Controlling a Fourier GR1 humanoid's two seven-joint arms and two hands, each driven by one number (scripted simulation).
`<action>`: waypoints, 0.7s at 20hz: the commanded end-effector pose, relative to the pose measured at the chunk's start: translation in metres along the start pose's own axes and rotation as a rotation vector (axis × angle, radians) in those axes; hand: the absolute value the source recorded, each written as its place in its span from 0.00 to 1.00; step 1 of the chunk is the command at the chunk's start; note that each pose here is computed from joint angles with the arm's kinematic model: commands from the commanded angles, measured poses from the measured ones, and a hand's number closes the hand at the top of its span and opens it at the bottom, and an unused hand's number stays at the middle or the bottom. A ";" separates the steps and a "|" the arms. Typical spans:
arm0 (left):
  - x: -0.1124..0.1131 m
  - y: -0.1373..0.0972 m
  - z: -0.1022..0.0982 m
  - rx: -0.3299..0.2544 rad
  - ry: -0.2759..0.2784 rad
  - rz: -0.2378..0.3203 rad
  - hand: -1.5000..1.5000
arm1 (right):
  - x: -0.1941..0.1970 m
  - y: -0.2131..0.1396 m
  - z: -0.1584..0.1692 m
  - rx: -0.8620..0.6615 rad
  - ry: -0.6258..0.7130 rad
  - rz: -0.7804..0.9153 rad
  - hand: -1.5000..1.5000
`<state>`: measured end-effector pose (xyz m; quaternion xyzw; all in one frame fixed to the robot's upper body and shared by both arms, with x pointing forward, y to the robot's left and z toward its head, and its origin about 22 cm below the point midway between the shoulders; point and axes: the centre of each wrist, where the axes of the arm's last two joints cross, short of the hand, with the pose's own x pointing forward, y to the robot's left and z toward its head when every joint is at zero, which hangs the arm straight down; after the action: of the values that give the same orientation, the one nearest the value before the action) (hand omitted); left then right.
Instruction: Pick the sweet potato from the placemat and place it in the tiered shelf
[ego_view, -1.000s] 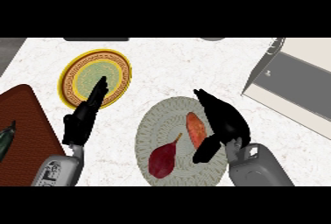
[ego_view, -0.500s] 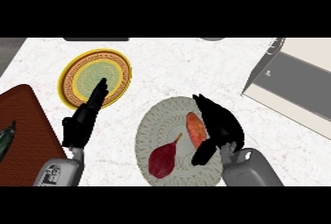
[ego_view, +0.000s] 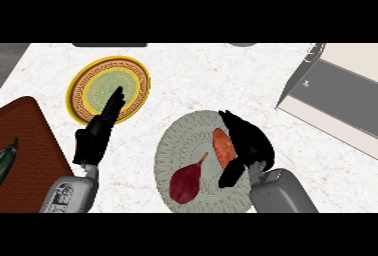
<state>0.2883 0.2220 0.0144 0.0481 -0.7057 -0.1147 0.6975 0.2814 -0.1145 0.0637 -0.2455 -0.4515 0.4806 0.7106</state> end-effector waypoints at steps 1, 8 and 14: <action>0.002 0.030 -0.002 0.012 0.005 -0.015 0.50 | -0.008 0.001 0.001 0.005 -0.012 0.001 0.00; 0.006 -0.007 0.005 0.000 0.006 -0.019 0.50 | -0.001 0.012 -0.012 0.084 -0.012 0.102 1.00; -0.010 -0.005 -0.005 0.008 -0.005 -0.007 0.50 | -0.019 0.024 0.016 -0.008 -0.076 0.140 1.00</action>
<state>0.2880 0.2264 0.0155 0.0499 -0.7075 -0.1158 0.6954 0.2753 -0.1178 0.0435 -0.2553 -0.4544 0.5267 0.6715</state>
